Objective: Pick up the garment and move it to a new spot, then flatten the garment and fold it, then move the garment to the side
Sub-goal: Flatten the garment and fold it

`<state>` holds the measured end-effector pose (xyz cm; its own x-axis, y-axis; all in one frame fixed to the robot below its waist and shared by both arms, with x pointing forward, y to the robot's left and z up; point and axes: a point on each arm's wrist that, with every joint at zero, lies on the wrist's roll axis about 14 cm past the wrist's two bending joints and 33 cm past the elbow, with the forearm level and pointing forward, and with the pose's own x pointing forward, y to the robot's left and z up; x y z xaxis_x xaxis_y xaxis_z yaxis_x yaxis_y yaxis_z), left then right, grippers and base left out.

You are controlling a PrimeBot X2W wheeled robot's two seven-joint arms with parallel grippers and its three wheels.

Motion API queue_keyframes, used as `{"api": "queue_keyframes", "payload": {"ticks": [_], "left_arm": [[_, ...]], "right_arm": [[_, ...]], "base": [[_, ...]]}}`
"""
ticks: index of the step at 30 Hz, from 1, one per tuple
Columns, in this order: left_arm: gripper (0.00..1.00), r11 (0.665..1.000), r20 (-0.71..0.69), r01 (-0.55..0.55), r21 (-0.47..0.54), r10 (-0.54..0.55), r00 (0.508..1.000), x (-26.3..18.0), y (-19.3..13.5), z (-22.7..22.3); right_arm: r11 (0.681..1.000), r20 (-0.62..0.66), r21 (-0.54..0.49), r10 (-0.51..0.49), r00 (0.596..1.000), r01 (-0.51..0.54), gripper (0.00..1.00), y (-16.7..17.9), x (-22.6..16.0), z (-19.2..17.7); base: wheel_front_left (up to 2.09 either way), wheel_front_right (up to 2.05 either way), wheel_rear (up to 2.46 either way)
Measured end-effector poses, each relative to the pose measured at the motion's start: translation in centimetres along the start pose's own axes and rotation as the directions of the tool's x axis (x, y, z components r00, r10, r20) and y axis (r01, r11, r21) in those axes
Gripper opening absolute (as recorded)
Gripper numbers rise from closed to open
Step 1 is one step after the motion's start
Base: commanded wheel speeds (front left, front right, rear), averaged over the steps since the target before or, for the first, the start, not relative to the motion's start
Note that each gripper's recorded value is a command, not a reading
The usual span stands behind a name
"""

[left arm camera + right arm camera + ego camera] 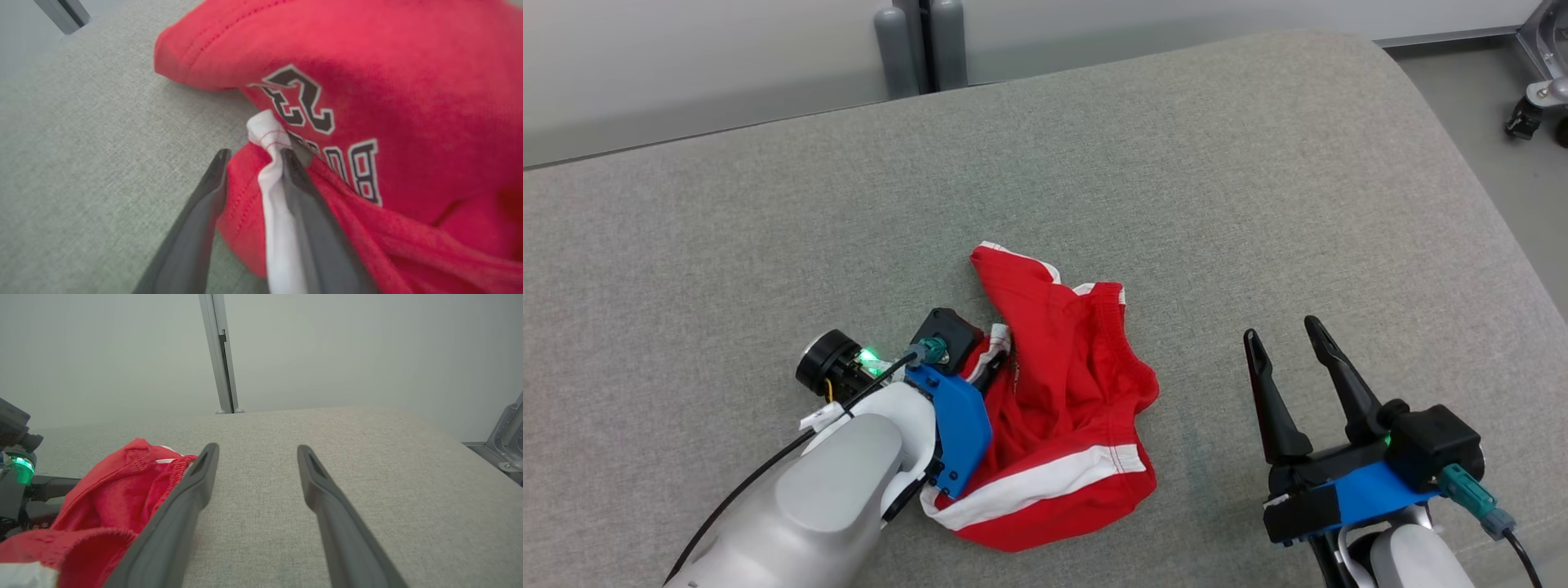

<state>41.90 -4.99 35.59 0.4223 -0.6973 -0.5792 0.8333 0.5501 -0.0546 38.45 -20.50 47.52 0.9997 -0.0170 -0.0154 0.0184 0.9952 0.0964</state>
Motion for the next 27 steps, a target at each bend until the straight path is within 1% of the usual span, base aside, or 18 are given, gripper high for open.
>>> {"api": "queue_keyframes", "payload": {"ticks": [4,9,12,15,16,19,22,24,27], "left_arm": [[0.00,1.000,0.039,-0.012,-0.024,0.012,0.999,-0.3,0.0,0.5],[0.00,0.990,0.163,-0.107,-0.088,0.120,0.979,-2.3,2.6,2.5],[0.00,0.976,0.221,-0.169,-0.140,0.197,0.955,-4.0,4.1,3.1],[0.00,0.947,0.257,-0.231,-0.222,0.285,0.923,-6.0,5.5,2.9],[0.00,0.940,0.260,-0.250,-0.233,0.308,0.915,-6.7,5.9,2.6],[0.00,0.902,0.266,-0.322,-0.288,0.398,0.878,-9.0,7.5,1.7],[0.00,0.856,0.303,-0.381,-0.349,0.488,0.819,-11.7,9.0,1.8],[0.00,0.817,0.308,-0.417,-0.399,0.548,0.778,-13.5,9.7,1.0],[0.00,0.754,0.273,-0.460,-0.469,0.619,0.737,-15.6,9.5,-1.6]], "right_arm": [[1.000,0.010,-0.003,0.002,1.000,-0.002,1.00,0.0,0.0,0.3],[1.000,0.023,0.002,0.025,0.999,-0.025,1.00,0.8,-0.1,0.7],[0.999,0.031,0.006,0.053,0.998,-0.054,1.00,1.8,0.0,0.9],[0.996,0.038,0.010,0.083,0.996,-0.083,1.00,2.8,0.1,1.0],[0.996,0.035,0.009,0.093,0.995,-0.093,1.00,3.1,0.1,0.9],[0.992,0.044,0.010,0.126,0.991,-0.126,1.00,4.3,0.5,1.2],[0.988,0.044,0.011,0.152,0.987,-0.152,1.00,5.2,0.8,1.1],[0.986,0.036,0.013,0.167,0.985,-0.167,1.00,5.7,0.9,0.8],[0.982,0.031,0.017,0.188,0.982,-0.189,1.00,6.5,1.2,0.6]], "base": [[0.00,0.00,0.00],[0.00,0.00,0.00],[0.00,0.00,0.00],[0.00,0.00,0.00],[0.00,0.00,0.00],[0.00,0.00,0.00],[0.00,0.00,0.00],[0.00,0.00,0.00],[0.00,0.00,0.00]]}}
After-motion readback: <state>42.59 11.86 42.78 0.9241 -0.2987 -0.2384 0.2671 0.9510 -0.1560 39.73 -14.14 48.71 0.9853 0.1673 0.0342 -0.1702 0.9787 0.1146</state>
